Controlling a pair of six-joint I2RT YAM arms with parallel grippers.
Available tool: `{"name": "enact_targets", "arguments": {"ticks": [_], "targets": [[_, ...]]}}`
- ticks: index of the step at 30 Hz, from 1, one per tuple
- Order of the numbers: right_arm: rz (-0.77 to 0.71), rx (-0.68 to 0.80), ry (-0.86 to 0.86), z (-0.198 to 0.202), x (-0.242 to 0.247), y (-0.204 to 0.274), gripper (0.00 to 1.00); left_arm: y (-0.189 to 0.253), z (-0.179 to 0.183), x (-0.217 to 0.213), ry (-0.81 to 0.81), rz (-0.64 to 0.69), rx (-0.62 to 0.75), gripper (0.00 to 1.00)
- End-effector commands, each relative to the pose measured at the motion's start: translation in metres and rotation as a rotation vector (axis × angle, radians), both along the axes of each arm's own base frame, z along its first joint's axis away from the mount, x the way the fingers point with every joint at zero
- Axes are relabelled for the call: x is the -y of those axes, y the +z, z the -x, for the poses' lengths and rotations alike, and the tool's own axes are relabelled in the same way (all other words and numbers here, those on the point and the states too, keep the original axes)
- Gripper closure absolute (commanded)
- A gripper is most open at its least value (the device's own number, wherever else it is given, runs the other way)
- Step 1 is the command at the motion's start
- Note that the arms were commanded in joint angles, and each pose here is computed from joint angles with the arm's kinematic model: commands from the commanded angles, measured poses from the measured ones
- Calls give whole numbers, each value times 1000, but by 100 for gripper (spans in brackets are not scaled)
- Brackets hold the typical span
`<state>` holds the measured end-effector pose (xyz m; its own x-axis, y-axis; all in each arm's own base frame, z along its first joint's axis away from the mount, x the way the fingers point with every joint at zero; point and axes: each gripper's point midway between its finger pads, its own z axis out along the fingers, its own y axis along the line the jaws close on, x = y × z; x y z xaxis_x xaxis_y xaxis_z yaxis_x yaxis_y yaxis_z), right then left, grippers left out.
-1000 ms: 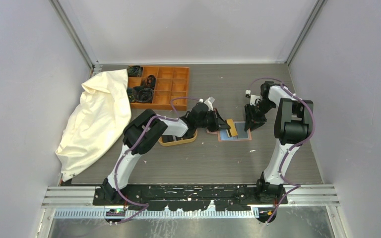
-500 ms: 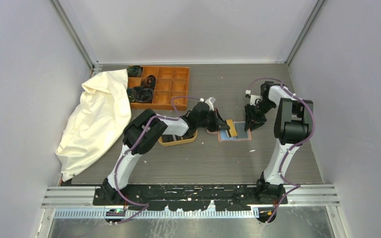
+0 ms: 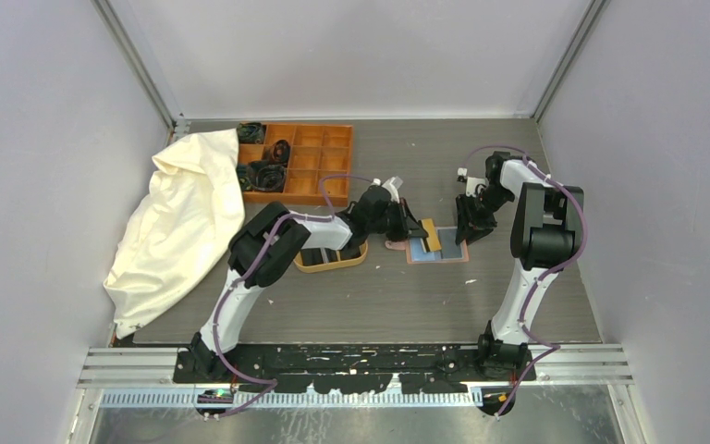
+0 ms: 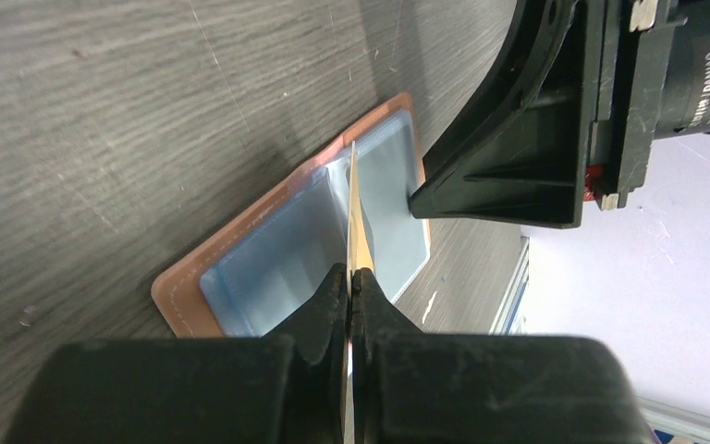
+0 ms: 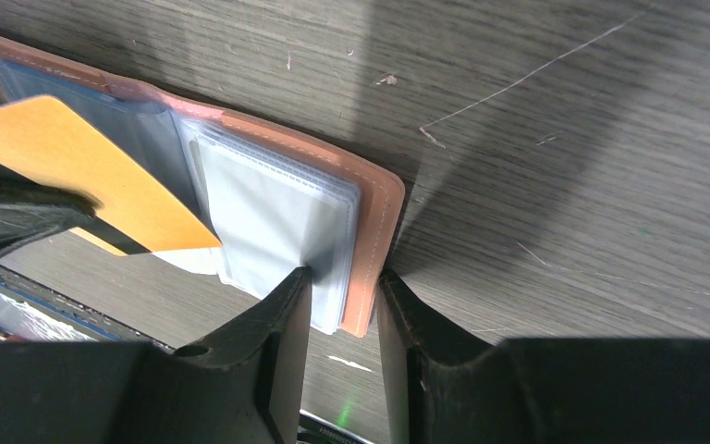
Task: Put the credit cards into the card holder
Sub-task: Insert the credit card into the card holder.
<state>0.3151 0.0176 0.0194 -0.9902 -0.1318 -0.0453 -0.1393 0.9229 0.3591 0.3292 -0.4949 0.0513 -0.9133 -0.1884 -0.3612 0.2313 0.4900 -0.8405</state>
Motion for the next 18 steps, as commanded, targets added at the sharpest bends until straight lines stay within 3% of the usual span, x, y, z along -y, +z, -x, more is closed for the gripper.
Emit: {"name": "enact_targets", "arguments": {"ticks": [1, 18], "targets": [[-1, 4, 10, -5, 0, 2, 63, 7, -21, -5, 26, -11, 54, 100], [-1, -4, 15, -3, -1, 1, 63, 15, -23, 2, 1, 53, 43, 100]]}}
